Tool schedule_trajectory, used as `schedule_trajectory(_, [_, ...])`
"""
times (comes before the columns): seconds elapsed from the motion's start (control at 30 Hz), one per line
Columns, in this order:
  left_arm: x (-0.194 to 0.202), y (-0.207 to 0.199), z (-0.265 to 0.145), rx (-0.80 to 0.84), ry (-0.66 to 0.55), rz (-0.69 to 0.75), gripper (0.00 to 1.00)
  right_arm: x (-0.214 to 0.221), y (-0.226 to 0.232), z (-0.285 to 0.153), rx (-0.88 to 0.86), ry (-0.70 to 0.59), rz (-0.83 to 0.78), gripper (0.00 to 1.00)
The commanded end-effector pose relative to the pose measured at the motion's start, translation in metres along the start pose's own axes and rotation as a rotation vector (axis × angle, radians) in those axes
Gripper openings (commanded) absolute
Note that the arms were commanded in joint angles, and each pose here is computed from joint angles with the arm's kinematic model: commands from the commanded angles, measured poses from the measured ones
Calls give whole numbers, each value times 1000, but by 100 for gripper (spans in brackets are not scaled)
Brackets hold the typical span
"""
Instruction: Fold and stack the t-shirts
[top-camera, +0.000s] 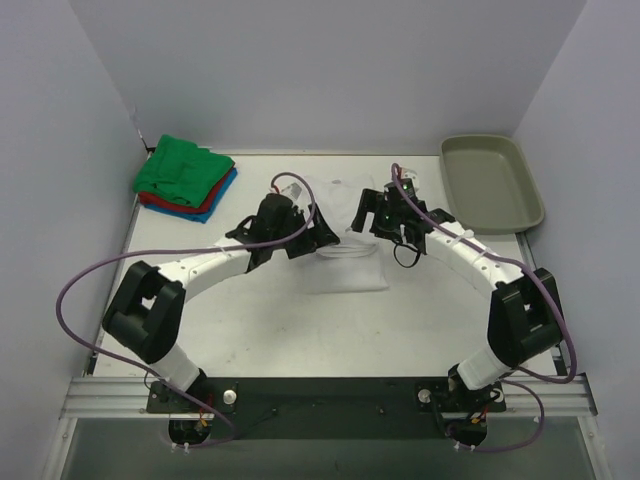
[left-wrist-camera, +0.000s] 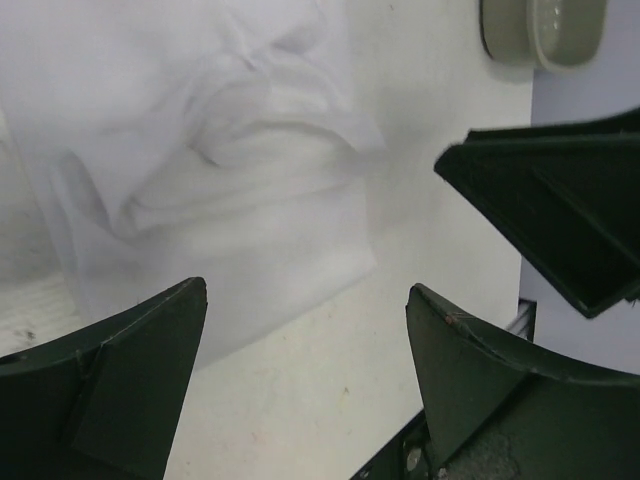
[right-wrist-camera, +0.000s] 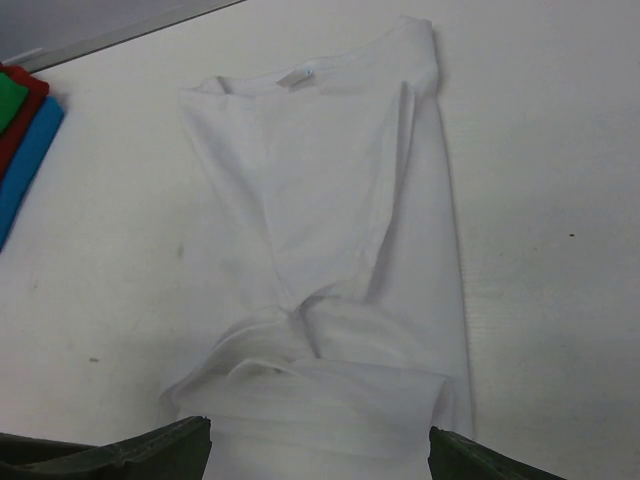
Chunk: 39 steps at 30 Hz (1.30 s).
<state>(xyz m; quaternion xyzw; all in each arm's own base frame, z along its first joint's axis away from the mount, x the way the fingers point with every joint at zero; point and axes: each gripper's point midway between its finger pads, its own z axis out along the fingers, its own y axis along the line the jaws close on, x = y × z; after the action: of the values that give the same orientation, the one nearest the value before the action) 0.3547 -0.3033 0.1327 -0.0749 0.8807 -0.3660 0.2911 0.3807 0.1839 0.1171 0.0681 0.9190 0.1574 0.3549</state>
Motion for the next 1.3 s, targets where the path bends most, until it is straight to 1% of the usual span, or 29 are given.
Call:
schedule_trajectory(0.0, [30, -34, -20, 155, 8, -16, 91, 10, -13, -17, 42, 6, -22, 89])
schedule_trajectory(0.03, [39, -36, -21, 176, 21, -21, 91, 10, -14, -19, 42, 3, -25, 90])
schedule_trajectory(0.07, [41, -43, -22, 216, 10, -31, 91, 9, -15, -21, 42, -4, -23, 90])
schedule_trajectory(0.1, [53, -35, -21, 214, 29, -39, 91, 9, -15, -22, 39, -6, -21, 90])
schedule_trajectory(0.13, [63, -36, -21, 235, 49, -40, 91, 11, -16, -23, 37, -1, -22, 90])
schedule_trajectory(0.17, [62, -43, -21, 283, 34, -42, 91, 11, -16, -25, 31, -1, -22, 90])
schedule_trajectory(0.23, [78, -34, -19, 308, 67, -55, 91, 10, -15, -26, 19, -1, -21, 90])
schedule_trajectory(0.27, [75, -43, -20, 360, 43, -52, 91, 9, -15, -27, 19, -4, -23, 90])
schedule_trajectory(0.33, [86, -33, -16, 366, 55, -59, 91, 8, -13, -29, 9, -3, -28, 90])
schedule_trajectory(0.37, [83, -36, -17, 395, 36, -57, 91, 9, -13, -29, 8, 1, -30, 90])
schedule_trajectory(0.47, [88, -35, -14, 434, 29, -55, 91, 11, -12, -29, 1, 8, -30, 90])
schedule_trajectory(0.63, [96, -26, -7, 451, 37, -63, 91, 15, 1, -26, -60, 49, -23, 91])
schedule_trajectory(0.77, [111, -9, -2, 440, 61, -84, 91, 19, 21, -26, -147, 87, 0, 91])
schedule_trajectory(0.87, [117, -2, -2, 435, 65, -89, 90, 22, 32, -26, -193, 107, 29, 94])
schedule_trajectory(0.9, [122, 6, -1, 415, 72, -95, 90, 26, 36, -27, -217, 123, 35, 95])
schedule_trajectory(0.93, [123, 7, -2, 417, 70, -95, 90, 26, 41, -27, -236, 126, 48, 99])
schedule_trajectory(0.97, [125, 10, -1, 413, 71, -96, 91, 28, 45, -27, -251, 133, 57, 100])
schedule_trajectory(1.07, [134, 21, -2, 401, 83, -111, 90, 35, 58, -24, -311, 170, 105, 100])
schedule_trajectory(1.27, [143, 28, -2, 412, 98, -132, 90, 52, 81, -6, -403, 246, 199, 100])
